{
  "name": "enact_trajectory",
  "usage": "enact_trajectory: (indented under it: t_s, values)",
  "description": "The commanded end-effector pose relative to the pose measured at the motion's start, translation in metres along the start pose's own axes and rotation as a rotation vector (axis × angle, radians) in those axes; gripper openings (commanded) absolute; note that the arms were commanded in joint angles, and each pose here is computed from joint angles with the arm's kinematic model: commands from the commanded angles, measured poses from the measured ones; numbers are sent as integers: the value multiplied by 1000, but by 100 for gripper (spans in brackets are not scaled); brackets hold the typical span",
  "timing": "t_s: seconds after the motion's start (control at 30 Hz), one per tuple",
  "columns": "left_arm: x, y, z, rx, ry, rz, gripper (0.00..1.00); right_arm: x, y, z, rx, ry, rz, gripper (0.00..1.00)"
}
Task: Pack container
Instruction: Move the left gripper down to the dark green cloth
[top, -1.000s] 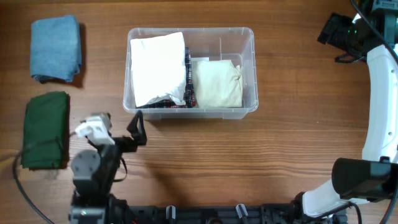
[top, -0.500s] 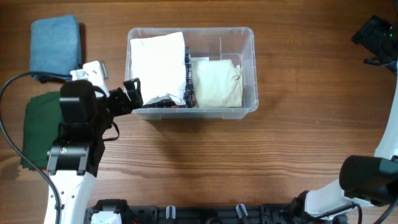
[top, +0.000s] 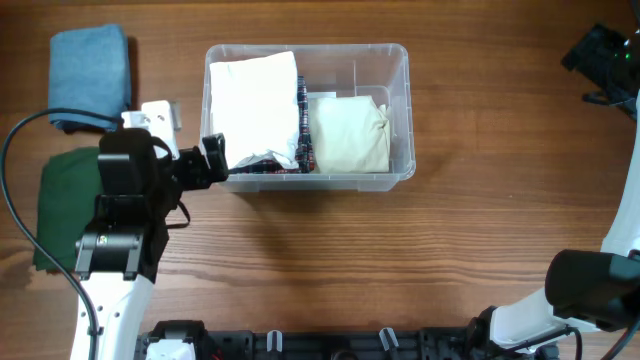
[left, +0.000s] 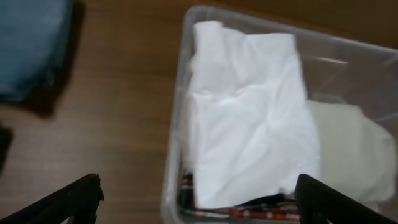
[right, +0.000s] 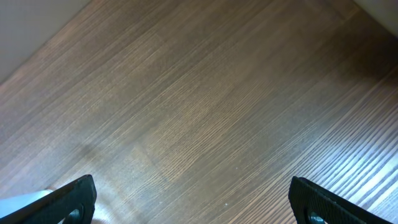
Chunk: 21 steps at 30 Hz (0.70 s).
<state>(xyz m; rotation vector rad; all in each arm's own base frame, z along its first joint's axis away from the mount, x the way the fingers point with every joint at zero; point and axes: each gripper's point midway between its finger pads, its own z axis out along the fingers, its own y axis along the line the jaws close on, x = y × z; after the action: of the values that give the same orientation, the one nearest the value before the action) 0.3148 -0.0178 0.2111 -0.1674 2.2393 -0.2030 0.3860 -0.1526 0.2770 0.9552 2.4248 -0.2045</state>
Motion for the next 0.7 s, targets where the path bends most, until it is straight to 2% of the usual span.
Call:
enact_trajectory:
  t_s: [0.0, 0.07, 0.13, 0.27, 0.37, 0.67]
  values:
    - [-7, 47, -11, -227, -25, -116, 100, 1, 3, 4, -6, 9, 16, 100]
    - [6, 73, -11, -337, 28, -175, 100, 1, 3, 4, -6, 9, 15, 100]
    - [17, 87, -7, -384, 77, -200, 100, 1, 3, 4, -6, 9, 16, 100]
    - [40, 111, 0, -471, 187, -231, 100, 1, 3, 4, -6, 9, 16, 100]
    - [57, 135, 1, -594, 264, -225, 100, 1, 3, 4, -6, 9, 16, 100]
    - [65, 174, 3, -842, 304, -173, 100, 1, 3, 4, -6, 9, 16, 100]
